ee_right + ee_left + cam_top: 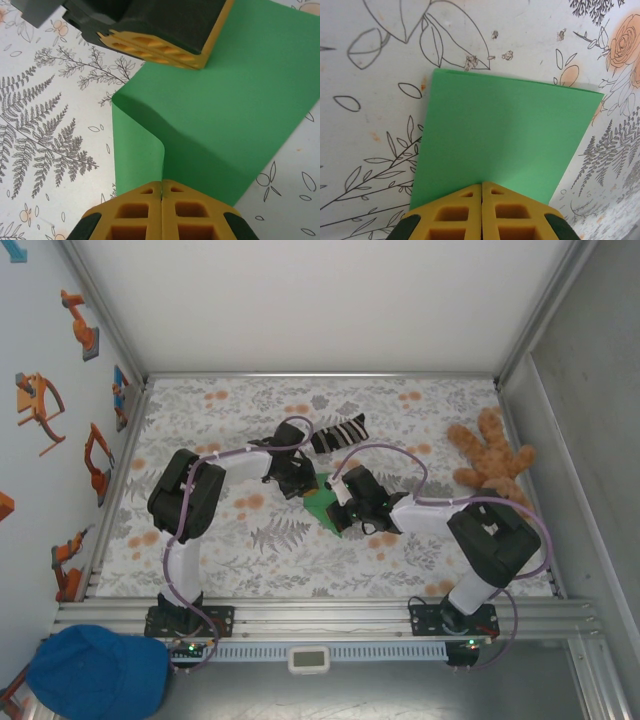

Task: Fold a paper plane with a square sheet of paper (pick it up from the middle)
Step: Third fold the triangle at the center of the table.

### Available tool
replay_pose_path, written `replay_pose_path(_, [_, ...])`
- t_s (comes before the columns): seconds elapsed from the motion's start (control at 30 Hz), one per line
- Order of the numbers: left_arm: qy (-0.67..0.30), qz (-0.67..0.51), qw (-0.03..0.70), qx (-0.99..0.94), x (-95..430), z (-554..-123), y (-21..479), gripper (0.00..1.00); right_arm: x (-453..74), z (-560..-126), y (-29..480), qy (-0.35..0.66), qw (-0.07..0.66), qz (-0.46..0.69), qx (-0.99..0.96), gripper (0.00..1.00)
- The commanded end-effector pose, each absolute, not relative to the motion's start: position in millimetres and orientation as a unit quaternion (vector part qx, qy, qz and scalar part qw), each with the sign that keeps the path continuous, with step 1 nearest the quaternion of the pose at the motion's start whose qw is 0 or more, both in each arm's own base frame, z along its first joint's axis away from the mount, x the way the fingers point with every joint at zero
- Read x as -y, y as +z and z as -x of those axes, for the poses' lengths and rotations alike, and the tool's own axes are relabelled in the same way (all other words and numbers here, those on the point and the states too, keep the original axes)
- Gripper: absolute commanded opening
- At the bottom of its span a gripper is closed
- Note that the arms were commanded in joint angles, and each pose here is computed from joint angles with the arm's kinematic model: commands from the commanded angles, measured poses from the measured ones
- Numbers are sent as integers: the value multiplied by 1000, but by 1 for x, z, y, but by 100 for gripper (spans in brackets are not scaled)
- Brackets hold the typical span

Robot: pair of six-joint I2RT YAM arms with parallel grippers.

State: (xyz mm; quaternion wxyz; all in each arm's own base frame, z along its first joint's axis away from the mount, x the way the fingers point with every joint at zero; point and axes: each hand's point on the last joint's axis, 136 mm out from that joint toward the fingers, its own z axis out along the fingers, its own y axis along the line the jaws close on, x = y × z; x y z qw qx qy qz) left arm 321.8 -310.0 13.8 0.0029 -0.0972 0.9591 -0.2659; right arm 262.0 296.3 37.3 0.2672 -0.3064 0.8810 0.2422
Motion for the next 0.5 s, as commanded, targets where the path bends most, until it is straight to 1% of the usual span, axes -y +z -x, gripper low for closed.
replay_pose_path(0.0, [-225, 103, -32, -968, 296, -301, -6, 6, -296, -272, 41, 231, 272, 290, -888, 0])
replay_pose_path(0.47, [-235, 101, -33, -966, 299, -300, -3, 6, -294, -276, 37, 216, 273, 291, -891, 0])
